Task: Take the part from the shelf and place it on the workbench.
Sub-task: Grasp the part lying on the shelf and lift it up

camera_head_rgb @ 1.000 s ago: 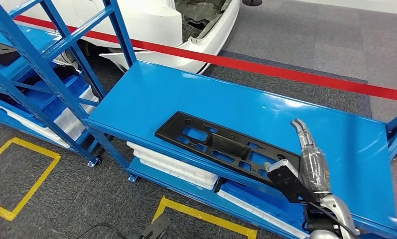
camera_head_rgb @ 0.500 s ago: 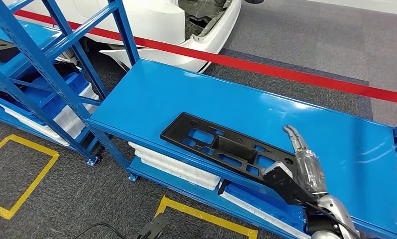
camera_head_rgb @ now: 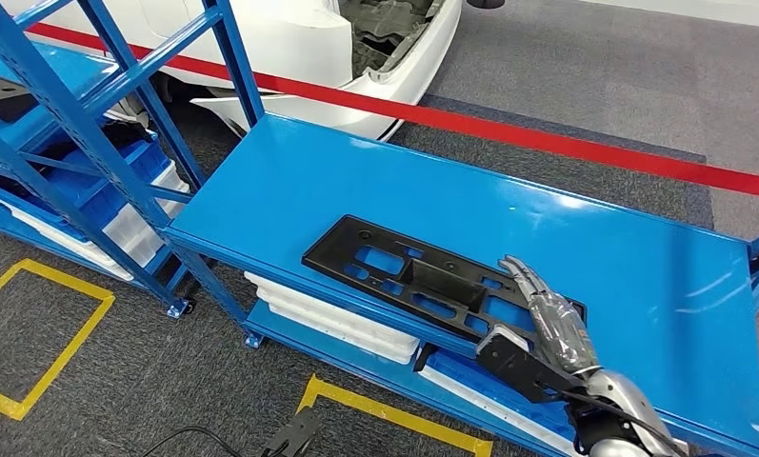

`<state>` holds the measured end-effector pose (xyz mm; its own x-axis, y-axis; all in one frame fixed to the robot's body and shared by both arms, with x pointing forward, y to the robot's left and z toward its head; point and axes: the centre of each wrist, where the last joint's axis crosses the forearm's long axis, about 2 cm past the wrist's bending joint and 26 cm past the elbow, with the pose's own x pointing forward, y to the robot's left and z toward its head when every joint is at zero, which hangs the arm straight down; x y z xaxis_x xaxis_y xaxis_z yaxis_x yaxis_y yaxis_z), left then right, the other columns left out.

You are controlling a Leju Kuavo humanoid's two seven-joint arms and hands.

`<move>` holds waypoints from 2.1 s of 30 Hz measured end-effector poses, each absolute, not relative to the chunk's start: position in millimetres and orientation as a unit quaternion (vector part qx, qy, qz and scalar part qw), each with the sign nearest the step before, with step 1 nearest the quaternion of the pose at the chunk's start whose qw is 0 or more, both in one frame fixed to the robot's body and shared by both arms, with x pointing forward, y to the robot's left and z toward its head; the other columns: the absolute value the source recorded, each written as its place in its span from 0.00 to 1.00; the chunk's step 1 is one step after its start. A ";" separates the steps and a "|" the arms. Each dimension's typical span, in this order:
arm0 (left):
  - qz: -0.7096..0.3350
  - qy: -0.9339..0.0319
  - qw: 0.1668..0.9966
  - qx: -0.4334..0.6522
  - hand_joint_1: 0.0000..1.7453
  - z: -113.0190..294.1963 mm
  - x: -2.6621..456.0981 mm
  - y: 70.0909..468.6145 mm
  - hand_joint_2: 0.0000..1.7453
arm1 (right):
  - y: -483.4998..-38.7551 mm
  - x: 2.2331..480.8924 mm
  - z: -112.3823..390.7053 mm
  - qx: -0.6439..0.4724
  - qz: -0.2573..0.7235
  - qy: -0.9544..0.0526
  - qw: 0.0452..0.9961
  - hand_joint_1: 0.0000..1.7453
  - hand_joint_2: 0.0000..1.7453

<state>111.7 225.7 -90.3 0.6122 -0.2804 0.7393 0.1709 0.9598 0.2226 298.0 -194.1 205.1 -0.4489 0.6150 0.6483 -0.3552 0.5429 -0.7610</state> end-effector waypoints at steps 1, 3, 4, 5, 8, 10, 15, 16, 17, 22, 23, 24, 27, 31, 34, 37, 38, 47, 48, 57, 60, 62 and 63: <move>-0.126 -0.421 0.896 0.065 0.00 -90.3 111.7 225.7 0.00 | -193.3 297.4 204.4 -0.088 0.475 -0.707 0.516 0.00 1.00; -0.127 -0.420 0.896 0.065 0.00 -90.3 111.9 225.6 0.00 | -191.3 295.9 202.9 -0.080 0.488 -0.700 0.515 0.00 1.00; -0.127 -0.419 0.897 0.065 0.00 -90.2 112.0 225.6 0.00 | -190.3 295.0 202.0 -0.078 0.494 -0.697 0.514 0.00 1.00; -0.127 -0.418 0.897 0.066 0.00 -90.2 112.1 225.5 0.00 | -189.3 294.1 201.1 -0.075 0.499 -0.694 0.513 0.00 1.00; -0.127 -0.417 0.897 0.067 0.00 -90.2 112.2 225.6 0.00 | -187.2 291.9 199.1 -0.071 0.508 -0.690 0.511 0.00 1.00; -0.127 -0.417 0.897 0.067 0.00 -90.2 112.2 225.6 0.00 | -186.1 290.9 198.1 -0.070 0.511 -0.688 0.510 0.00 1.00; -0.127 -0.416 0.897 0.072 0.00 -90.0 112.4 225.2 0.00 | -183.3 287.9 195.2 -0.077 0.523 -0.677 0.511 0.00 1.00; -0.127 -0.416 0.898 0.073 0.00 -89.9 112.4 224.9 0.00 | -182.8 287.3 194.4 -0.081 0.527 -0.673 0.512 0.00 1.00; -0.126 -0.416 0.898 0.074 0.00 -89.9 112.4 224.5 0.00 | -182.5 286.6 193.7 -0.086 0.529 -0.670 0.514 0.00 1.00; -0.126 -0.416 0.897 0.077 0.00 -89.7 112.2 223.1 0.00 | -184.1 282.5 187.6 -0.117 0.539 -0.652 0.521 0.00 1.00; -0.126 -0.416 0.897 0.078 0.00 -89.7 112.1 223.1 0.00 | -185.0 281.4 186.0 -0.124 0.540 -0.648 0.523 0.00 1.00; -0.125 -0.417 0.897 0.079 0.00 -89.7 112.1 223.1 0.00 | -186.0 280.3 184.6 -0.131 0.540 -0.645 0.525 0.00 1.00; -0.124 -0.417 0.896 0.082 0.00 -89.8 111.7 223.3 0.00 | -189.9 277.0 181.9 -0.154 0.541 -0.636 0.529 0.00 1.00; -0.122 -0.417 0.897 0.083 0.00 -90.0 110.7 223.3 0.00 | -196.1 275.3 182.0 -0.180 0.540 -0.628 0.531 0.00 1.00; -0.120 -0.416 0.897 0.084 0.00 -90.1 110.0 223.1 0.00 | -200.6 273.1 181.3 -0.199 0.540 -0.621 0.532 0.00 1.00; -0.120 -0.416 0.898 0.083 0.00 -90.1 109.9 222.9 0.00 | -205.4 270.0 180.7 -0.210 0.535 -0.617 0.537 0.00 1.00; -0.120 -0.416 0.897 0.083 0.00 -90.1 110.0 222.8 0.00 | -206.9 269.2 180.8 -0.212 0.533 -0.617 0.539 0.00 1.00; -0.122 -0.417 0.897 0.082 0.00 -90.0 110.3 222.2 0.00 | -215.0 264.9 182.1 -0.226 0.524 -0.615 0.544 0.00 1.00; -0.123 -0.417 0.897 0.082 0.00 -89.9 110.3 222.2 0.00 | -215.5 264.4 182.2 -0.230 0.524 -0.614 0.543 0.00 1.00; -0.127 -0.416 0.897 0.082 0.00 -89.5 111.8 222.0 0.00 | -218.3 265.0 182.7 -0.266 0.536 -0.603 0.527 0.00 1.00; -0.129 -0.416 0.896 0.082 0.00 -89.2 112.9 221.9 0.00 | -218.4 265.1 182.8 -0.270 0.537 -0.603 0.525 0.00 1.00; -0.129 -0.416 0.896 0.082 0.00 -89.1 113.3 221.8 0.00 | -218.5 265.3 182.8 -0.271 0.538 -0.603 0.524 0.00 1.00; -0.129 -0.416 0.897 0.082 0.00 -89.1 113.3 221.8 0.00 | -218.6 265.4 182.7 -0.272 0.538 -0.603 0.523 0.00 1.00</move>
